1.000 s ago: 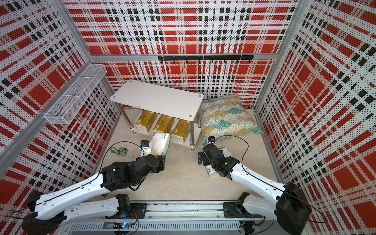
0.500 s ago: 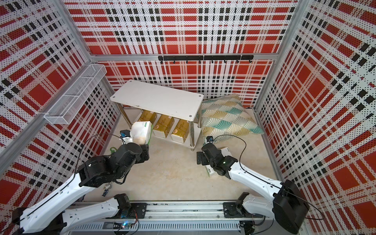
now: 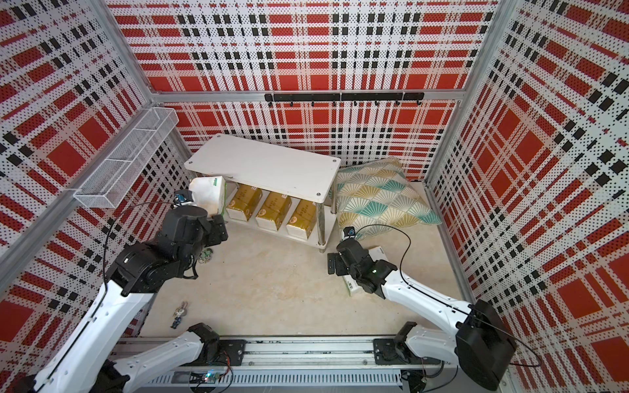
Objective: Place the tissue boxes on the shelf by color
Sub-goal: Place a box of tissues on the shelf.
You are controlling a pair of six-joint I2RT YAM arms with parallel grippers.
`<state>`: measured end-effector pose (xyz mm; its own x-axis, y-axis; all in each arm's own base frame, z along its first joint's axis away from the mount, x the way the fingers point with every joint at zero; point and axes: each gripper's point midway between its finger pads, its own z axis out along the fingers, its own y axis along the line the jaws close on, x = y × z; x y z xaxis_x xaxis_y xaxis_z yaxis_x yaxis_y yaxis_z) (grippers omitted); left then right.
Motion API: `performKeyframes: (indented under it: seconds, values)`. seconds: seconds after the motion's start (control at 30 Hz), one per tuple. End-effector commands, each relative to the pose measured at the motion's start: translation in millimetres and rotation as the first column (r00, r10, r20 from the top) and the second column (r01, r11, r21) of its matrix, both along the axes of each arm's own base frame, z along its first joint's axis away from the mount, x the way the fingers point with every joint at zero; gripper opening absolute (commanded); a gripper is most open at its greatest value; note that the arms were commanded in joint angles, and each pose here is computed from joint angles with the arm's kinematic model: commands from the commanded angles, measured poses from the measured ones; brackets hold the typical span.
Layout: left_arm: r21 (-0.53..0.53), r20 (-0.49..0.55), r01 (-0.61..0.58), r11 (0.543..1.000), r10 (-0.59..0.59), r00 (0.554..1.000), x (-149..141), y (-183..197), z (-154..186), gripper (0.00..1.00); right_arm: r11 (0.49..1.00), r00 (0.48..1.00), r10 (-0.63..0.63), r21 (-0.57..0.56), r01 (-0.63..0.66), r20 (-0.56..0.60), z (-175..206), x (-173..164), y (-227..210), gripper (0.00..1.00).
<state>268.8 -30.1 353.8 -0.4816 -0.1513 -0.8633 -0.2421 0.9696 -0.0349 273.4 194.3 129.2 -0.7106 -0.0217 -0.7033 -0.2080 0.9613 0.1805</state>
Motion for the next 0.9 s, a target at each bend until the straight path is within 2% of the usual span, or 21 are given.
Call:
performKeyframes:
  seconds: [0.0, 0.13, 0.2, 0.53, 0.6, 0.87]
  values:
    - [0.015, 0.084, 0.095, 0.995, -0.096, 0.992, 21, -6, 33, 0.81, 0.999, 1.0, 0.012, 0.029, -0.013, 0.02, 10, 7, 8, 1.0]
    - [0.036, 0.078, 0.134, 0.99, -0.137, 0.988, 41, 4, 42, 0.82, 0.999, 1.0, 0.022, 0.036, -0.023, 0.02, 10, 7, 11, 1.0]
    - [0.045, 0.071, 0.116, 0.992, -0.119, 0.99, 51, 18, 44, 0.82, 0.999, 1.0, 0.025, 0.037, -0.025, 0.018, 10, 7, 12, 1.0]
    - [0.035, 0.09, 0.232, 0.972, -0.234, 0.968, 111, 6, 71, 0.81, 0.997, 0.998, 0.057, 0.058, -0.057, -0.004, 7, 10, 25, 1.0]
    - [0.036, 0.101, 0.23, 0.972, -0.233, 0.967, 120, 13, 78, 0.82, 0.996, 0.997, 0.08, 0.031, -0.08, 0.005, 8, 11, 25, 1.0]
    - [0.026, 0.051, 0.27, 0.963, -0.271, 0.961, 153, 23, 62, 0.81, 0.994, 0.994, 0.109, 0.004, -0.109, -0.005, 8, 12, 28, 1.0]
